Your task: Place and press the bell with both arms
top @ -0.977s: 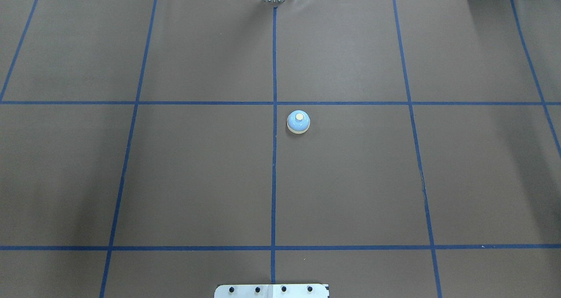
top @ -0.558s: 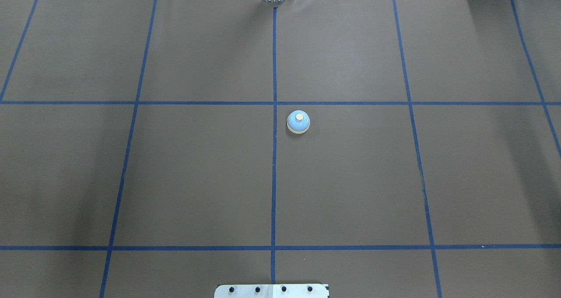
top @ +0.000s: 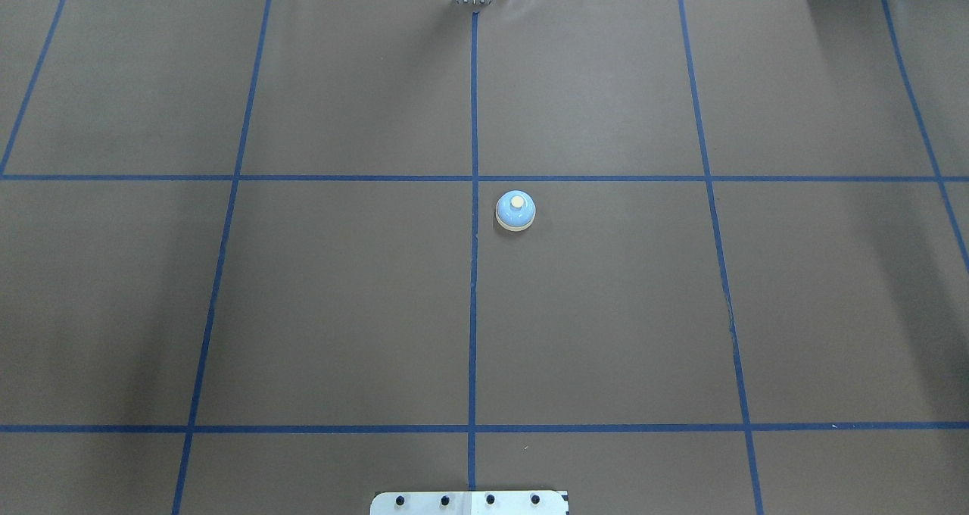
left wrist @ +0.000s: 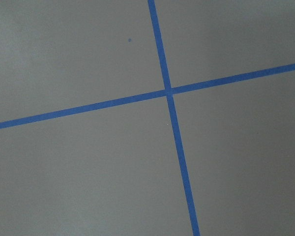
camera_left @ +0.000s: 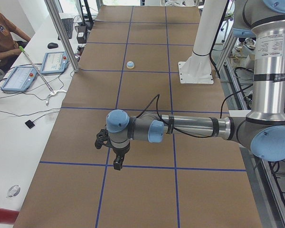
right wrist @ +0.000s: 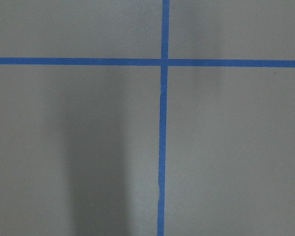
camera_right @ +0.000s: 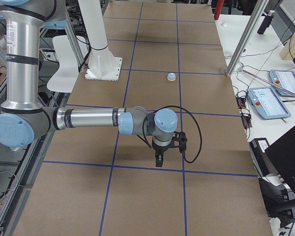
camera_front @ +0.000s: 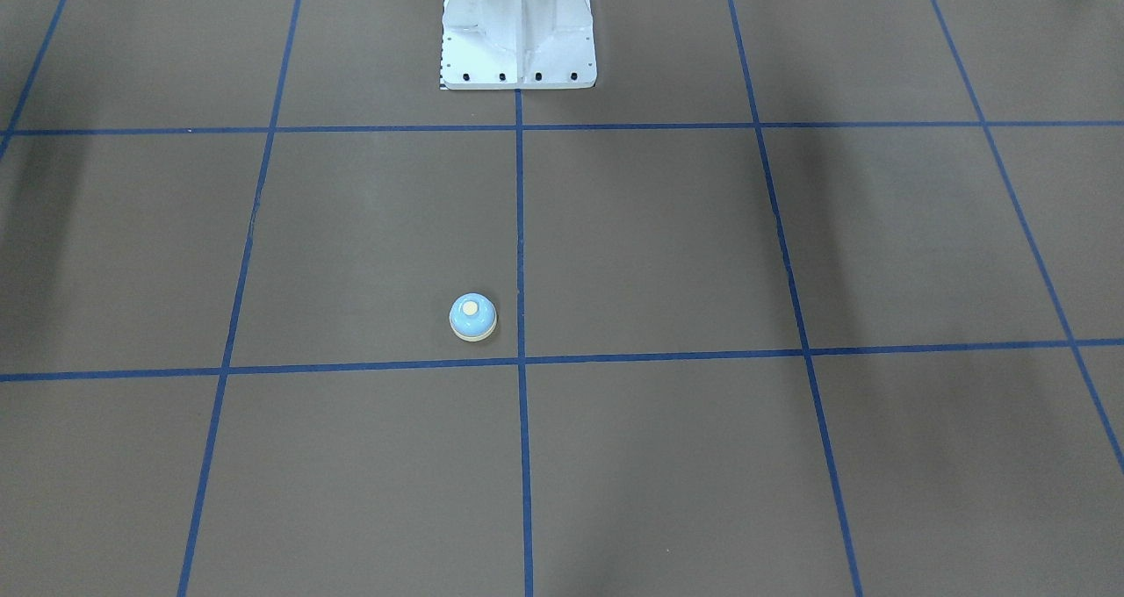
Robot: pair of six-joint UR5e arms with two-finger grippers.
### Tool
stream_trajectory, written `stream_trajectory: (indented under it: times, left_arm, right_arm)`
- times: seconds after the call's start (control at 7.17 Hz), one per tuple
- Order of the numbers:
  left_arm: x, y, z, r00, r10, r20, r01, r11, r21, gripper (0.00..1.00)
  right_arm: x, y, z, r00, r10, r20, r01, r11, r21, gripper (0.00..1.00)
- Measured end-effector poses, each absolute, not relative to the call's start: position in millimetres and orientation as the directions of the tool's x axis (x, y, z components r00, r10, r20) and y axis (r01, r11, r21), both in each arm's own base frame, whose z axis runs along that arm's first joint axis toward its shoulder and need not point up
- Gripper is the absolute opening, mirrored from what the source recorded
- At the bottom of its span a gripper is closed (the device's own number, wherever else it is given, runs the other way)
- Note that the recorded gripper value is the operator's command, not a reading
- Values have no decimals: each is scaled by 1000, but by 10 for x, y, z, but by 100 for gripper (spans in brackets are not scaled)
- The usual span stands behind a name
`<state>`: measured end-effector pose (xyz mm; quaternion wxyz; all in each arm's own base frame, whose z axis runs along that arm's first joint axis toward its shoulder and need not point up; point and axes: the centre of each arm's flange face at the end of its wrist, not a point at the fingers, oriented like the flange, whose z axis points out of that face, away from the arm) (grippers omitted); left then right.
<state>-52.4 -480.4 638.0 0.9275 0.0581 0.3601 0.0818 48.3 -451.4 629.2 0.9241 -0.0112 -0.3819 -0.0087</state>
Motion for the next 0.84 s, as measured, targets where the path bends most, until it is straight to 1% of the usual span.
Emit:
stream_trajectory:
  times: [0.84]
  left_arm:
    - [-524,-4801,6407,727,190,-659,-110,981,162,100]
  right_arm:
    - [471,-4510,6285,689,-14,725,30,1000,-9,100]
